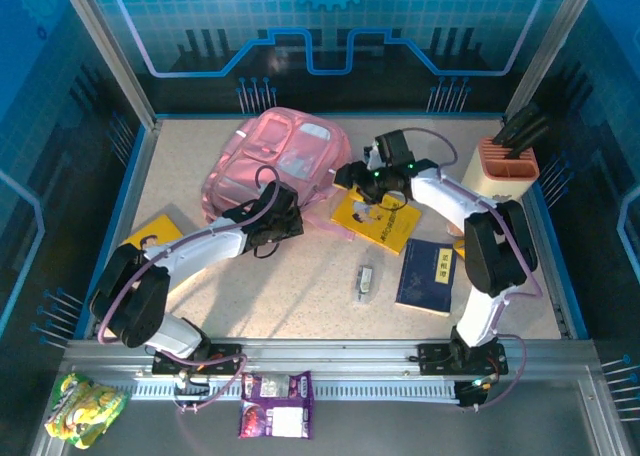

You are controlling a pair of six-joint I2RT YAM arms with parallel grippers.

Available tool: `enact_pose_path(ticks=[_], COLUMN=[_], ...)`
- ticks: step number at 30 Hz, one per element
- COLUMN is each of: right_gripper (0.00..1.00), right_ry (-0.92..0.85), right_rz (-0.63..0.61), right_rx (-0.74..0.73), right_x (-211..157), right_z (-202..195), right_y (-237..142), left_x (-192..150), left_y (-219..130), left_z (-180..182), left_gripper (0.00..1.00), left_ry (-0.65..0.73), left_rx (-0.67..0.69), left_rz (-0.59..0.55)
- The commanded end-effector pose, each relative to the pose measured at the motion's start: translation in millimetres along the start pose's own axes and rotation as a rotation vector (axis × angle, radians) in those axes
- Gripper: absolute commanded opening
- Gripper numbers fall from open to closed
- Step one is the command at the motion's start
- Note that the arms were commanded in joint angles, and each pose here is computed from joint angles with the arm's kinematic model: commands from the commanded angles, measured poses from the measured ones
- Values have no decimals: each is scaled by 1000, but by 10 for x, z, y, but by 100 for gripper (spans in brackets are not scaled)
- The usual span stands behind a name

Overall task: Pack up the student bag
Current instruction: Unzip the student bag at the top-center of the table.

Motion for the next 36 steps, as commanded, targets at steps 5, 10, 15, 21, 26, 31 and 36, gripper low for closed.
enact_pose_path(ticks=[5,10,15,21,26,31,36], right_gripper=[65,63,55,36,9,0,0], right_ry=[66,95,121,131,92,56,15], right_rz=[41,15,5,-31,-64,-91,-99], right_rx=[139,95,52,26,-6,-11,-20], right_x=[-223,-232,-250,-157,-60,63,210], right_z=[345,349,286,245,236,222,218], right_y=[371,589,761,878,835,718,577], left_x=[89,77,94,102,78,-5,-123], left_y=[-92,-114,-121,-138,-175,-236,-330], left_z=[-216,-240,-271,-316,-287,-202,7], left_gripper=[0,0,0,0,0,0,0], left_ry=[-17,-12,-7,-3,10,35,86], left_rx=[-68,-75,-83,-101,-95,-87,-25], left_rz=[-36,-36,-39,-39,-31,-9,19])
Point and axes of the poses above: each hand's point on the last joint's axis, 136 mm out from that joint toward the fingers, its own y axis out along the fingers, its own z axis along the line the jaws close on, x = y × z, the point moved 2 cm from there along -y, back along the fingers, and after that the axes turned 7 degrees about -y, right-handed, at the moved point
